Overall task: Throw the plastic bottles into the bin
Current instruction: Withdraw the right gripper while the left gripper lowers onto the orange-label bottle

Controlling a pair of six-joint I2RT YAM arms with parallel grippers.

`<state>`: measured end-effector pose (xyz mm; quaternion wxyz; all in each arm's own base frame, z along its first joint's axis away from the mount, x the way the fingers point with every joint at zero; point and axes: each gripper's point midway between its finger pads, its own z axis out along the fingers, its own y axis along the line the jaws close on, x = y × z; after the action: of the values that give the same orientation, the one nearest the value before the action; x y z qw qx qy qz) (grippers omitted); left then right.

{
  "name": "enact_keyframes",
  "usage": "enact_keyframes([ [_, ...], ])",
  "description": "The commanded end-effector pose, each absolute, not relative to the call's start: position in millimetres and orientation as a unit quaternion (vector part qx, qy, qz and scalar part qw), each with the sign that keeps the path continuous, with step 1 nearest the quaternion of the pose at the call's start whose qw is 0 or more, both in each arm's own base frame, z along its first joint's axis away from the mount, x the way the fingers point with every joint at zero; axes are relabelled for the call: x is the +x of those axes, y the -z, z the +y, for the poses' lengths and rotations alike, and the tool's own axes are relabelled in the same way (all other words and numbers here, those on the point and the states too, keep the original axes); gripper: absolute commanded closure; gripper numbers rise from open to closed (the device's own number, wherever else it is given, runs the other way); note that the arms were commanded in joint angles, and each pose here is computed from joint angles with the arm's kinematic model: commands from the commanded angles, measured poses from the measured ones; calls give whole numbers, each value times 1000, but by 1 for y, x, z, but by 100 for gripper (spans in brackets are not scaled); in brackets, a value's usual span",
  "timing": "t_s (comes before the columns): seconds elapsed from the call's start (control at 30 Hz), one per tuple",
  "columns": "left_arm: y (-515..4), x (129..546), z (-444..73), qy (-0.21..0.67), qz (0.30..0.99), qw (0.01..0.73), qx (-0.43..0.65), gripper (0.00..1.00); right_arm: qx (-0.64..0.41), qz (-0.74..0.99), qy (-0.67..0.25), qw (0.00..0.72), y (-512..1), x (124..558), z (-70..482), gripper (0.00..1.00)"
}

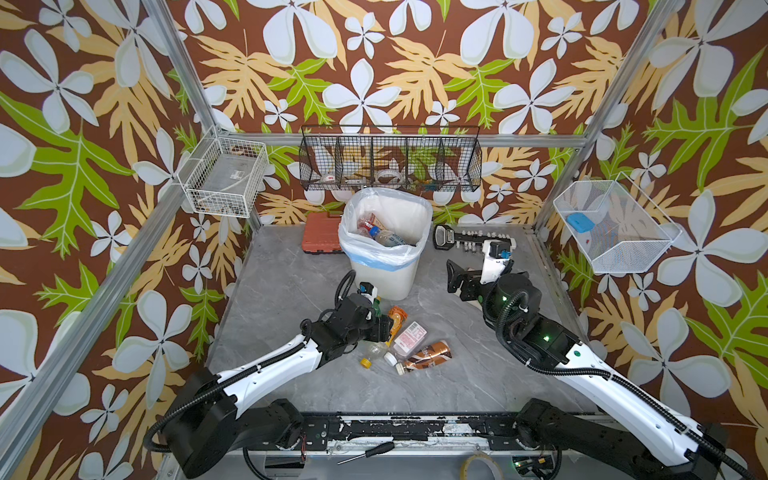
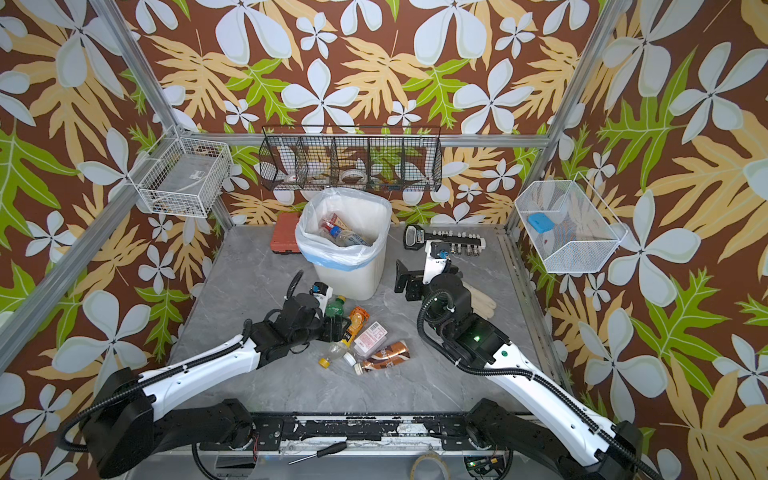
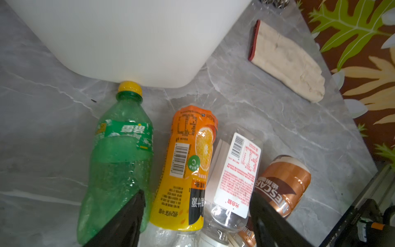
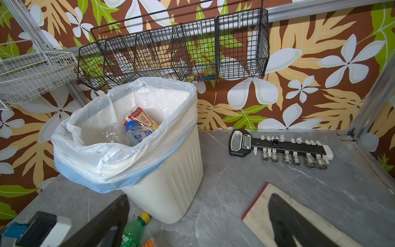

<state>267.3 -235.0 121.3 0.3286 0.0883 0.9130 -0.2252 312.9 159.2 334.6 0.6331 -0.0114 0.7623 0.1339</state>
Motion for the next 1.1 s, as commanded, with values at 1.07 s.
enact_keyframes([
  [1.07,-40,285,-256,94,956,240,139,24,6,748,-122,652,-346,309,147,0],
])
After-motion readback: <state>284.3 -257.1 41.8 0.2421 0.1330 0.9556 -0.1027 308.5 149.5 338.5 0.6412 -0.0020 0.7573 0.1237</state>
